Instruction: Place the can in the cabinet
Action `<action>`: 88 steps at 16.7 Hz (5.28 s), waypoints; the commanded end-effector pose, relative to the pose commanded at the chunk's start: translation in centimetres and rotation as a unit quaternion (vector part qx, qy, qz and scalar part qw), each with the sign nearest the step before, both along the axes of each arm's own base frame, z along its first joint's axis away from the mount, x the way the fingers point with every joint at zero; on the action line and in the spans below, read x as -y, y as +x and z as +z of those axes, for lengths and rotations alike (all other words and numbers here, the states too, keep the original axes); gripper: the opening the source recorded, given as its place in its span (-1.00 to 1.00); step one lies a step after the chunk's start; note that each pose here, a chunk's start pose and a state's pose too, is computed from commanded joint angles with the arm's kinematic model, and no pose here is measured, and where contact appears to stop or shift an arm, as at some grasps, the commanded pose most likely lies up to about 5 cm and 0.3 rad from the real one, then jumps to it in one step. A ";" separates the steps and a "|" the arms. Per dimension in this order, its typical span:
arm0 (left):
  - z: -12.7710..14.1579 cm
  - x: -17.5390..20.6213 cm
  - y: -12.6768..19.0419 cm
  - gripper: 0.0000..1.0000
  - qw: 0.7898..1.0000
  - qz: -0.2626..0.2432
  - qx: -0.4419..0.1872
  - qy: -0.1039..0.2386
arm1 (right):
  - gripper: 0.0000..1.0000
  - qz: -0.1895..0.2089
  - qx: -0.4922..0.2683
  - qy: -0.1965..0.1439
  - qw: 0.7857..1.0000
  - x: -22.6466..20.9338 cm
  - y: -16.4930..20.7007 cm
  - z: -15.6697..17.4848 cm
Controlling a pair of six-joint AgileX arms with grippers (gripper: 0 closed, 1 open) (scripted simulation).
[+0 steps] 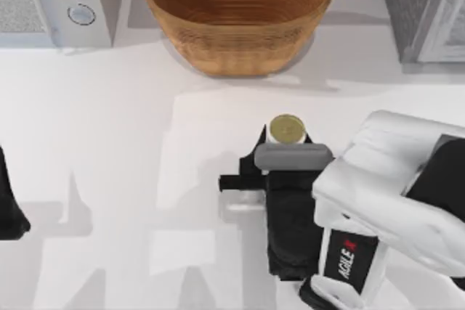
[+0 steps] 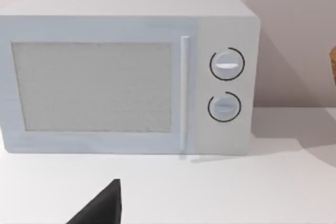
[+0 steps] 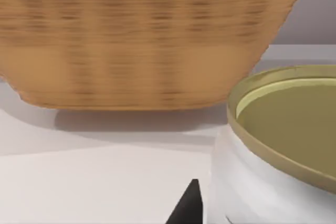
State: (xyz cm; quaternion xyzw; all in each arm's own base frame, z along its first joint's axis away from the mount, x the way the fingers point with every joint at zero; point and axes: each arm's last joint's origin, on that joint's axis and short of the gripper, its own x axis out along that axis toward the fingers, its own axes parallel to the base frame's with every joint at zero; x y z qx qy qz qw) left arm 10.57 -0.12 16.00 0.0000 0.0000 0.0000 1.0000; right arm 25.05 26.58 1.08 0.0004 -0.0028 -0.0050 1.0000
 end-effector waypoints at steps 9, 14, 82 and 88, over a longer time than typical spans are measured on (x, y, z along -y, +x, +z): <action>0.0 0.0 0.0 1.00 1.000 0.000 0.000 0.000 | -1.00 0.002 0.002 0.003 1.000 -0.2 0.0 0.4; 0.0 0.0 0.0 1.00 1.000 0.000 0.000 0.000 | -1.00 0.005 0.004 0.006 1.000 -0.9 0.5 4.8; 0.0 0.0 0.0 1.00 1.000 0.000 0.000 0.000 | -1.00 0.008 -0.008 -0.002 1.000 23.9 -5.6 43.9; 0.0 0.0 0.0 1.00 1.000 0.000 0.000 0.000 | -1.00 0.006 -0.006 0.000 1.000 22.2 -0.4 49.0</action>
